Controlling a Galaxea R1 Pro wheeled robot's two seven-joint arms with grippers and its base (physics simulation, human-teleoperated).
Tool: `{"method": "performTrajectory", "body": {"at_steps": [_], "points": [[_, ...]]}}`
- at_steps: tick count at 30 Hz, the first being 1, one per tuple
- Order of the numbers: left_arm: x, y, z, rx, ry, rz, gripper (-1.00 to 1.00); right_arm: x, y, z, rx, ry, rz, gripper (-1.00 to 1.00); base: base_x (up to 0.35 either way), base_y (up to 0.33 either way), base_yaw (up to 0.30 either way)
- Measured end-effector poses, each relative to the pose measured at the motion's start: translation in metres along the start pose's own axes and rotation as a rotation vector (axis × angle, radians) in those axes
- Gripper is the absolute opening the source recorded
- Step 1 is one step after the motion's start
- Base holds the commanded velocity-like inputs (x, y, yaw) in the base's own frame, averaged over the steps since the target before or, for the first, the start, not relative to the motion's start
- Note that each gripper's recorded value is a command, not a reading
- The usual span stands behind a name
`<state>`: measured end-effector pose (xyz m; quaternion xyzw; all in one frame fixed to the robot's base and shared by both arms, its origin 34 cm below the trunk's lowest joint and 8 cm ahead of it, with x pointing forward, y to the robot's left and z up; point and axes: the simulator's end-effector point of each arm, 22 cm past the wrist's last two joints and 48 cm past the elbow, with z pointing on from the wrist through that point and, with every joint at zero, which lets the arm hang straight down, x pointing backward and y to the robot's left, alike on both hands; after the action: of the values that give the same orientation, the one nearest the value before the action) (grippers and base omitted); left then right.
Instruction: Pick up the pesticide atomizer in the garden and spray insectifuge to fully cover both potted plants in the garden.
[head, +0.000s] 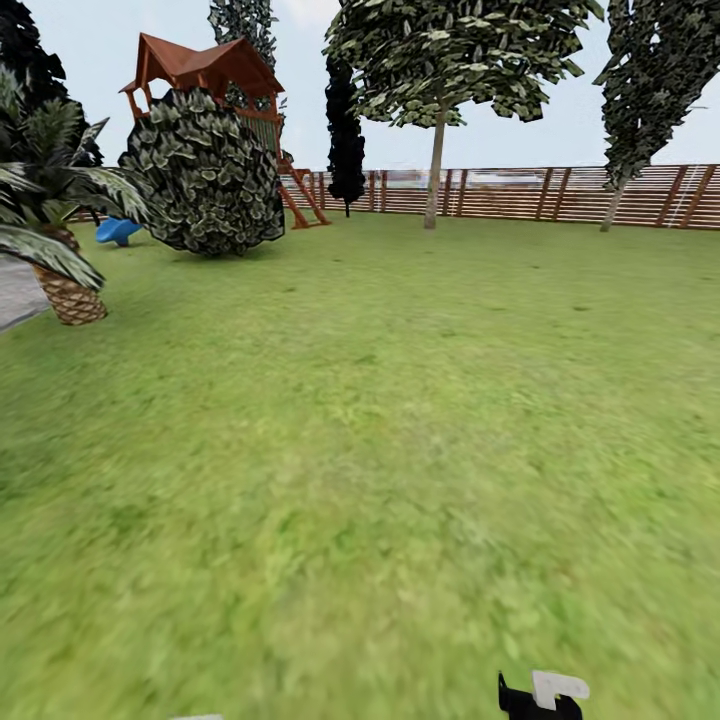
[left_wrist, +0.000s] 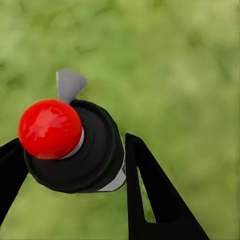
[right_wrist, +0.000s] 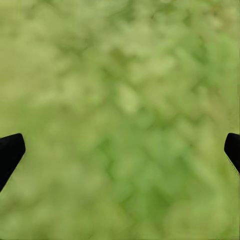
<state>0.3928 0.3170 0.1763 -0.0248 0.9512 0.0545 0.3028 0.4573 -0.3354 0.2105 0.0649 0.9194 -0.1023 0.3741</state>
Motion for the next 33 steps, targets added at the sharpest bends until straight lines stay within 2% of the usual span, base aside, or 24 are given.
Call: {"method": "performTrajectory", "body": {"at_steps": [33], "points": [[0.0000,-0.0002,0.0000,0.001,0.000,0.000,-1.00,0.0002,0.0000,-0.0001,0.000,0.001,0.000,1.00,0.337,0.000,0.000]]}}
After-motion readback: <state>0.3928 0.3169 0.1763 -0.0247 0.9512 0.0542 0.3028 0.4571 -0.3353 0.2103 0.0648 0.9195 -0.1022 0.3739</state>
